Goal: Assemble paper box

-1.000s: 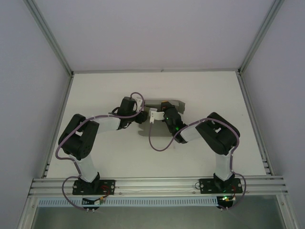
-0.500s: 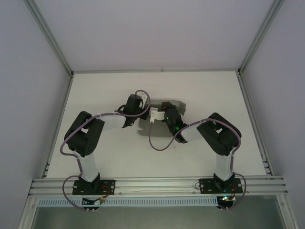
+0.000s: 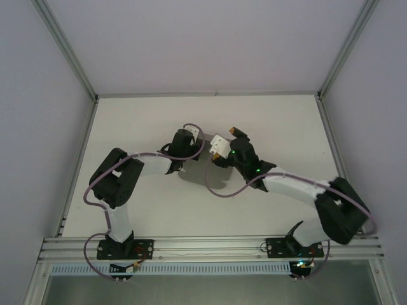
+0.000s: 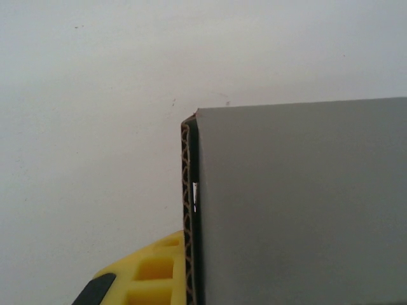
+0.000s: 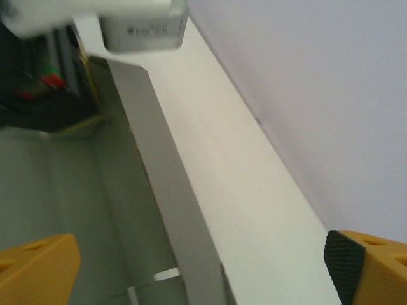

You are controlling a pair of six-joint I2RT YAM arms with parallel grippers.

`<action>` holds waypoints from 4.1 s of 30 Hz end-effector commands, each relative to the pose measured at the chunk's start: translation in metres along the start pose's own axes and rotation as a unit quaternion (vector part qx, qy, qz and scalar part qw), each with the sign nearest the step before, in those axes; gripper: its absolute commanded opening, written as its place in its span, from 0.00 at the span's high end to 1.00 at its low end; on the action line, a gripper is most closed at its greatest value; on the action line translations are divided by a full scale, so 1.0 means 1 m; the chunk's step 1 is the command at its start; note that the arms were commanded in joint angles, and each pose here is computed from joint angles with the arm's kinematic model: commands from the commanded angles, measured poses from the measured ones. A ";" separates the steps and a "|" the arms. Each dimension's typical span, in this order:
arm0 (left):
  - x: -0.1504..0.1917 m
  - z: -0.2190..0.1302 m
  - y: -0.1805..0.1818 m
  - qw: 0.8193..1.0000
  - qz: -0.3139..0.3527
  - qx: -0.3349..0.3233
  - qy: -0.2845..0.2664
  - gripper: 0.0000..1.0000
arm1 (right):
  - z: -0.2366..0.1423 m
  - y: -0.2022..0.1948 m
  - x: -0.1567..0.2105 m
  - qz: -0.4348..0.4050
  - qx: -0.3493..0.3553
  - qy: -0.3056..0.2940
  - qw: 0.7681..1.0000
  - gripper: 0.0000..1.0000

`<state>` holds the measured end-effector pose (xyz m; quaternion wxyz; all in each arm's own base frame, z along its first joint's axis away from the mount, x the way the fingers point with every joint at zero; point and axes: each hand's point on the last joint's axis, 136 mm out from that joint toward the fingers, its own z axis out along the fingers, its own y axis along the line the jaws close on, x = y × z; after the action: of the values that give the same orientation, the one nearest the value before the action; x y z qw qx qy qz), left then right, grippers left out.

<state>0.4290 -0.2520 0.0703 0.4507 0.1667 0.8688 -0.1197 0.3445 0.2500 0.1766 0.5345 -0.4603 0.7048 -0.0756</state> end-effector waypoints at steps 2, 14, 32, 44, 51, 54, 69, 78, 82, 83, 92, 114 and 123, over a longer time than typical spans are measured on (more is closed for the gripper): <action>0.008 -0.012 -0.016 0.999 0.018 0.038 -0.003 1.00 | -0.027 0.018 0.029 0.234 -0.125 0.046 0.963 0.00; 0.045 -0.029 -0.050 0.993 0.062 0.097 0.030 1.00 | 0.000 -0.009 0.015 0.349 -0.226 0.140 0.899 0.04; 0.041 -0.018 -0.043 0.997 0.045 0.061 0.015 0.91 | 0.045 0.045 0.073 0.292 -0.281 0.223 0.887 0.11; 0.016 -0.008 -0.039 0.998 0.025 0.039 -0.037 0.89 | 0.043 0.059 0.094 0.275 -0.284 0.240 0.887 0.11; 0.000 -0.009 -0.024 0.998 -0.002 -0.006 -0.064 1.00 | 0.041 0.052 0.095 0.303 -0.257 0.249 0.884 0.10; 0.000 -0.013 -0.014 0.998 -0.024 -0.033 -0.052 1.00 | 0.035 0.023 0.075 0.346 -0.200 0.210 0.892 0.03; -0.008 -0.061 -0.027 0.996 -0.063 0.028 0.061 1.00 | -0.072 -0.003 0.055 0.438 -0.139 0.104 0.882 0.04; -0.013 -0.087 -0.057 0.989 -0.049 0.126 0.068 1.00 | -0.074 -0.005 0.040 0.372 -0.169 0.090 0.908 0.44; -0.017 -0.088 -0.039 0.994 -0.056 0.076 0.063 1.00 | -0.080 -0.002 0.038 0.357 -0.179 0.076 0.914 0.67; -0.018 -0.089 -0.039 0.993 -0.057 0.078 0.061 1.00 | -0.081 -0.002 0.038 0.355 -0.178 0.072 0.915 0.72; -0.030 -0.082 -0.015 0.996 -0.081 0.003 0.044 1.00 | -0.082 -0.004 0.039 0.344 -0.169 0.065 0.922 0.95; -0.025 -0.085 0.007 0.994 -0.074 -0.071 0.032 1.00 | -0.066 -0.030 0.039 0.351 -0.103 0.060 0.929 0.71; -0.029 -0.107 -0.004 0.996 -0.082 -0.033 0.011 1.00 | -0.085 -0.053 0.026 0.385 -0.057 0.012 0.921 0.00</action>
<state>0.3643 -0.2158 0.1382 0.4127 0.0705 0.9021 -0.1047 0.3016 0.1733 0.2109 0.4581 -0.2111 0.8470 0.1678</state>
